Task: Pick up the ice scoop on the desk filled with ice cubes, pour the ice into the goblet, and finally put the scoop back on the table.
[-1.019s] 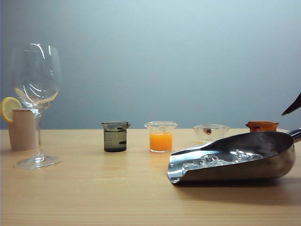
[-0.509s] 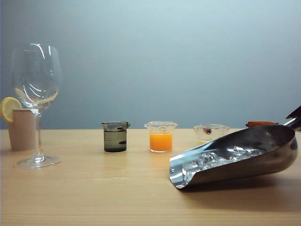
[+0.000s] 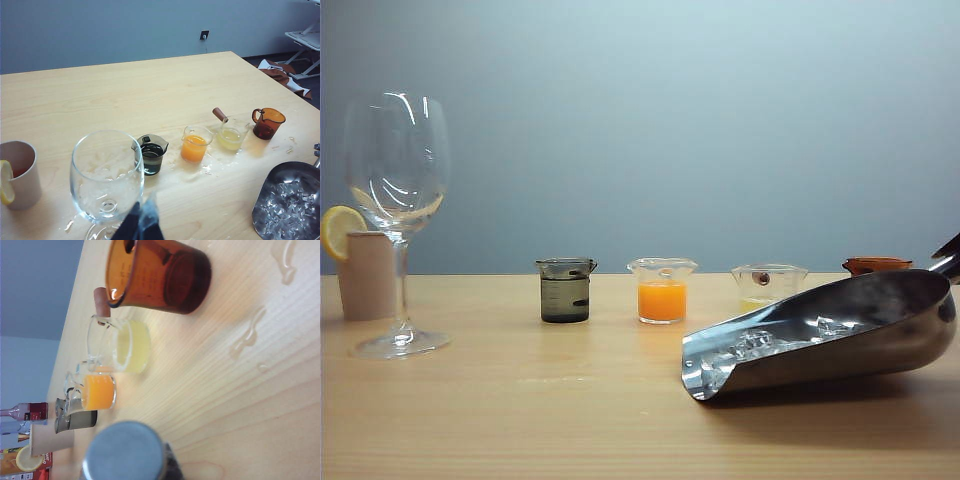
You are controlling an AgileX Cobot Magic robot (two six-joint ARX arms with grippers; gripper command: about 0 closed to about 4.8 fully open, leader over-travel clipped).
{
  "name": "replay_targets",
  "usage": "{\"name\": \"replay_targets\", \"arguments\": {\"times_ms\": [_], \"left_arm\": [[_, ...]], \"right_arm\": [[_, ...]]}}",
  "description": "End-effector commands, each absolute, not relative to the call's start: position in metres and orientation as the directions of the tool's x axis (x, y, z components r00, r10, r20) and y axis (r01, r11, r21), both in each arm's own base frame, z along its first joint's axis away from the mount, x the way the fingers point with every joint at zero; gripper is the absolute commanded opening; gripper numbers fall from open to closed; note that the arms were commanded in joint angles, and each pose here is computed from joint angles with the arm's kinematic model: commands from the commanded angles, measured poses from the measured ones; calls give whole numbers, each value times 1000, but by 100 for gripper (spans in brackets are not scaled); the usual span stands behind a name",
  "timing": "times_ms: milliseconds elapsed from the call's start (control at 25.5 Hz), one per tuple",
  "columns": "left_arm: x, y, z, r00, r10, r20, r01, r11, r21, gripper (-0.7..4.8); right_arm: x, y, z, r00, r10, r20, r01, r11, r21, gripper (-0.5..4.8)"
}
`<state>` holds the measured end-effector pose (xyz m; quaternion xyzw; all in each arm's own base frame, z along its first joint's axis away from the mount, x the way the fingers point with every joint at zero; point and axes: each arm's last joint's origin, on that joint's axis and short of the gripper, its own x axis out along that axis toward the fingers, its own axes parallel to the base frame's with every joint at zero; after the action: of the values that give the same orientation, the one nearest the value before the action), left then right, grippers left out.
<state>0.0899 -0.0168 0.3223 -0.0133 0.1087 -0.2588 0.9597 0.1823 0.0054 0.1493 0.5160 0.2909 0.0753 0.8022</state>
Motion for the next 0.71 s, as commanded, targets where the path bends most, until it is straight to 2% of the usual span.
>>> {"name": "replay_targets", "arguments": {"times_ms": [39, 705], "left_arm": [[90, -17, 325, 843, -503, -189, 499, 864, -72, -5], [90, -17, 325, 843, -503, -190, 499, 864, -72, -5]], "right_arm": [[183, 5, 150, 825, 411, -388, 189, 447, 875, -5], [184, 6, 153, 831, 428, -354, 184, 390, 902, -5]]}}
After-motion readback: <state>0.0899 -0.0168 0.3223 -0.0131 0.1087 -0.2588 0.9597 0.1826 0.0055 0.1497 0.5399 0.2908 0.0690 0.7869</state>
